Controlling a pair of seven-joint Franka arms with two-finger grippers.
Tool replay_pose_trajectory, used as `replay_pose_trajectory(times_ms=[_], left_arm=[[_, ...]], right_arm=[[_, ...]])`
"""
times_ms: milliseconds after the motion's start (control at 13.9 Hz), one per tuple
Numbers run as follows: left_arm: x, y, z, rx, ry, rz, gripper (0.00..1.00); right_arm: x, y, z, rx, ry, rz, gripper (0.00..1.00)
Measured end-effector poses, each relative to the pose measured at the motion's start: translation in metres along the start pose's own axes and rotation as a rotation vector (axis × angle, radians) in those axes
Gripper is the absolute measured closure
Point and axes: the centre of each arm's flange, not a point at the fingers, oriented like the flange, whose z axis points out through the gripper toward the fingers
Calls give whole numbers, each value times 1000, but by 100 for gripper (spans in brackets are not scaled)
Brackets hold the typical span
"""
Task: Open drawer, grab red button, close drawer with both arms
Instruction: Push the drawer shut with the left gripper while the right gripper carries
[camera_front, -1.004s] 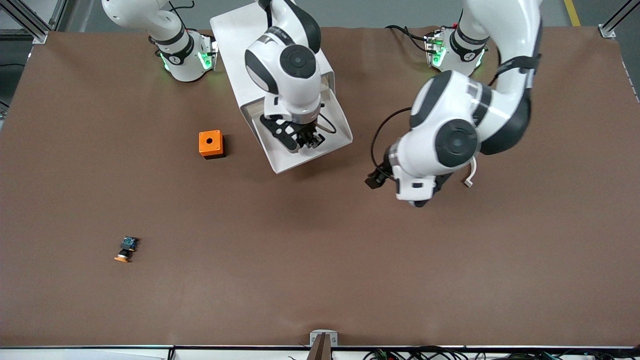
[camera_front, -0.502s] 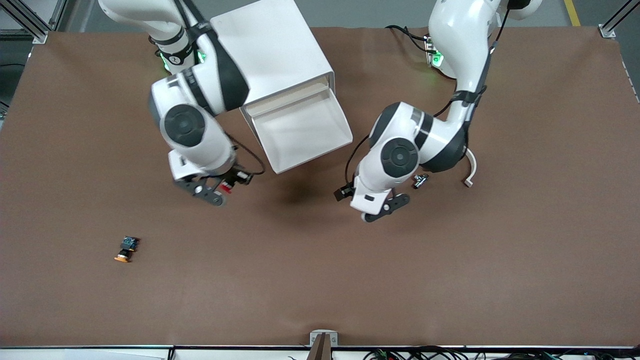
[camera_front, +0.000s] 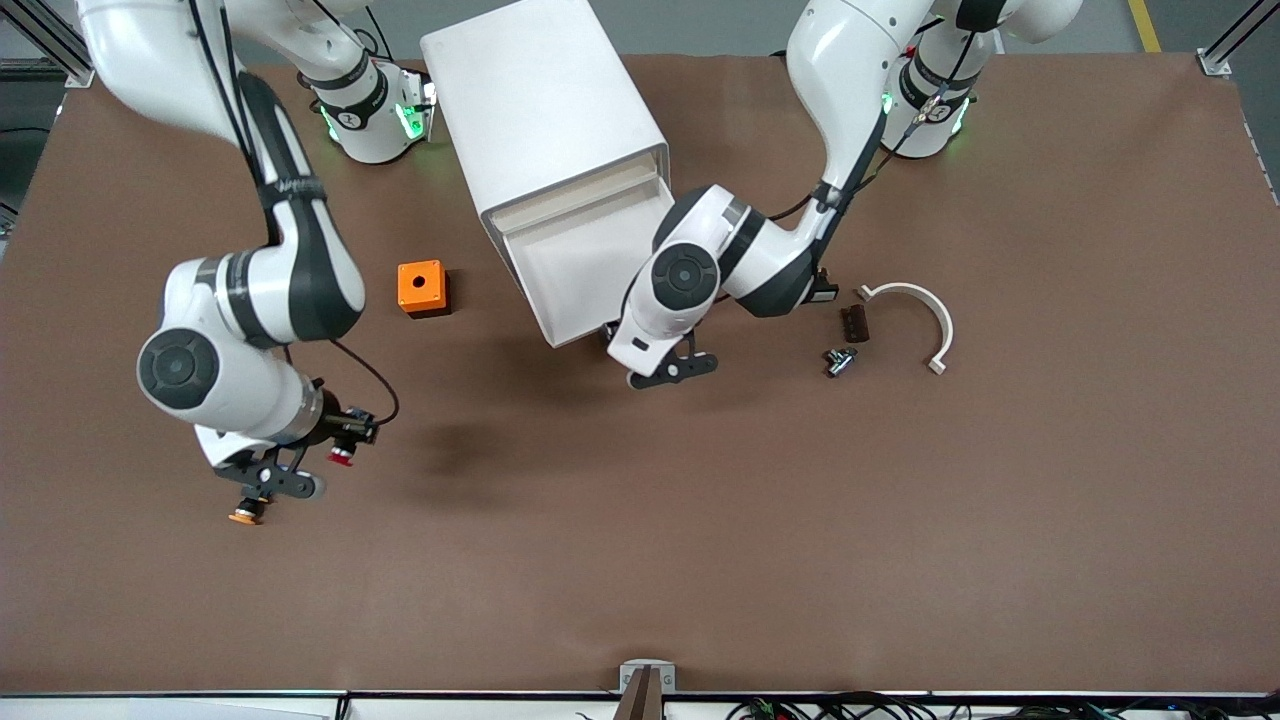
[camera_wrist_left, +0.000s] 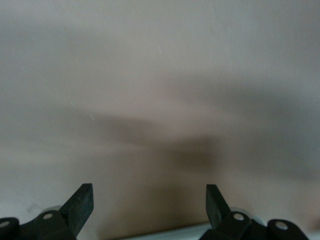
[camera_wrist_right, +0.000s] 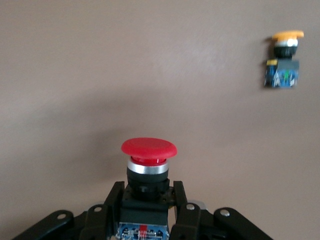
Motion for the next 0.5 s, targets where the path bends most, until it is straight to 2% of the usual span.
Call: replay_pose_trajectory(times_ms=[215,502], left_arm=[[-29,12,7,-1,-37,-21,0],[-64,22,20,12,-85,-53,0]], right_arm=[[24,27,59,-1,33,-28,56],[37,35,99,3,84,-59,56]])
